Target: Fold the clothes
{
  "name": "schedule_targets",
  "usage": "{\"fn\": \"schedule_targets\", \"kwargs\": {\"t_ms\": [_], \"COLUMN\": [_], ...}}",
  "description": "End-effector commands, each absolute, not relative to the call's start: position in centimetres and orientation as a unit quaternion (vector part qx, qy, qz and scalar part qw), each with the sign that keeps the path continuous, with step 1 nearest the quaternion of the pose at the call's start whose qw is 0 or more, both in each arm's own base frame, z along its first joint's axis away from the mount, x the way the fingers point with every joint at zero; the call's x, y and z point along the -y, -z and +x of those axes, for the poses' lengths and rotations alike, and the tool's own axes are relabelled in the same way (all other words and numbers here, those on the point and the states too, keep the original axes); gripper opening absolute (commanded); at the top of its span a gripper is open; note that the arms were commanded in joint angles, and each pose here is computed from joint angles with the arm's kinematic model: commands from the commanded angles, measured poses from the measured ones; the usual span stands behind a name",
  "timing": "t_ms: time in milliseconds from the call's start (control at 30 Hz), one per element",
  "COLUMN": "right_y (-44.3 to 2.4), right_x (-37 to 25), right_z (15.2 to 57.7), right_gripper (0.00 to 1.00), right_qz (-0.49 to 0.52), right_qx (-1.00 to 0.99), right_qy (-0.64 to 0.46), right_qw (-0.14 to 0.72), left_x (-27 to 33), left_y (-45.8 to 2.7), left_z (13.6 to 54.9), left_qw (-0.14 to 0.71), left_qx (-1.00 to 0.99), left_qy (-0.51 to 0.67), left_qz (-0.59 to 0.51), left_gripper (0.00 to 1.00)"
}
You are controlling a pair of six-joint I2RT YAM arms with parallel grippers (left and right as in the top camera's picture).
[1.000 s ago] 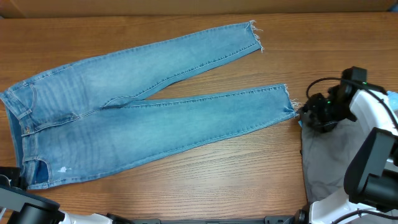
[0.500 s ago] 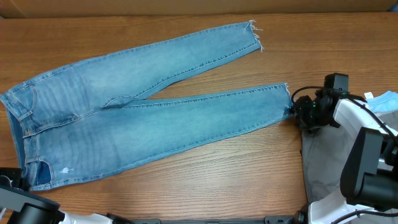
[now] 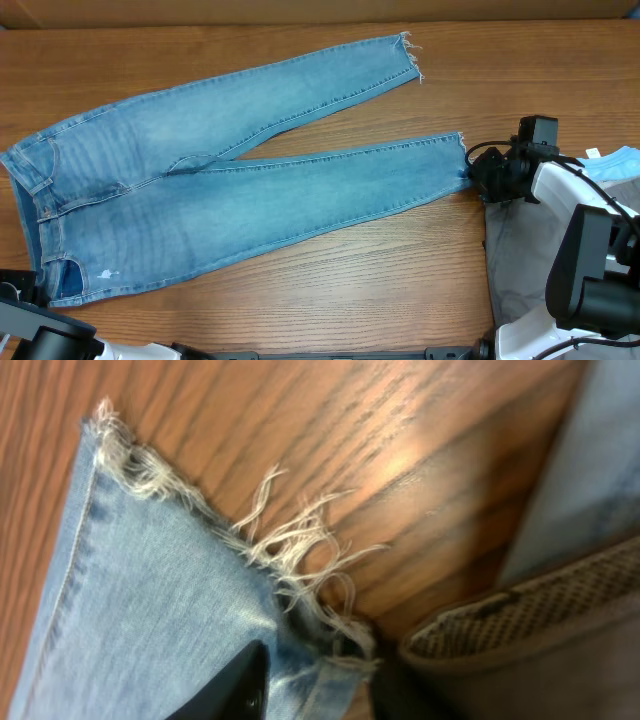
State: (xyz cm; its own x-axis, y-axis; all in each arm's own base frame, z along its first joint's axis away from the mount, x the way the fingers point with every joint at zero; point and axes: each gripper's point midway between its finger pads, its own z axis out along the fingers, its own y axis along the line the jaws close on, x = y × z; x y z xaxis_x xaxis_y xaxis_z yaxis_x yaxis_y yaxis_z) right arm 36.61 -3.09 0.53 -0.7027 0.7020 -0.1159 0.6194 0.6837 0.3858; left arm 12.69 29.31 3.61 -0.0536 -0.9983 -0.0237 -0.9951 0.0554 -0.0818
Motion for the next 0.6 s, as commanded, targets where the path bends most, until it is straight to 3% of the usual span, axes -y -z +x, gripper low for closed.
{"fn": "schedule_targets", "kwargs": {"t_ms": [0, 167, 367, 567], "right_y": [0.3, 0.2, -2.3, -9.3], "right_x": [3.6, 3.6, 4.2, 5.8], "right_z": [35.9, 35.9, 36.1, 35.7], "right_gripper": [0.25, 0.04, 0.04, 0.04], "right_qz": [0.366, 0.355, 0.334, 0.348], "right_qx": [-0.912, -0.916, -0.924, -0.912], "right_qy": [-0.139, -0.138, -0.133, -0.133], "right_qw": [0.124, 0.127, 0.132, 0.171], "left_x": [-29.8, -29.6, -29.2, -28.8], "left_y": [-3.9, -3.9, -4.1, -5.4], "left_z": [12.7, 12.6, 12.4, 11.0], "left_qw": [0.039, 0.035, 0.028, 0.024], "left_qx": [-0.731, -0.731, -0.732, -0.72], "left_qy": [0.019, 0.02, 0.023, 0.012], "left_qz": [-0.681, -0.682, -0.68, -0.693], "left_gripper": [0.04, 0.04, 0.04, 0.04]}}
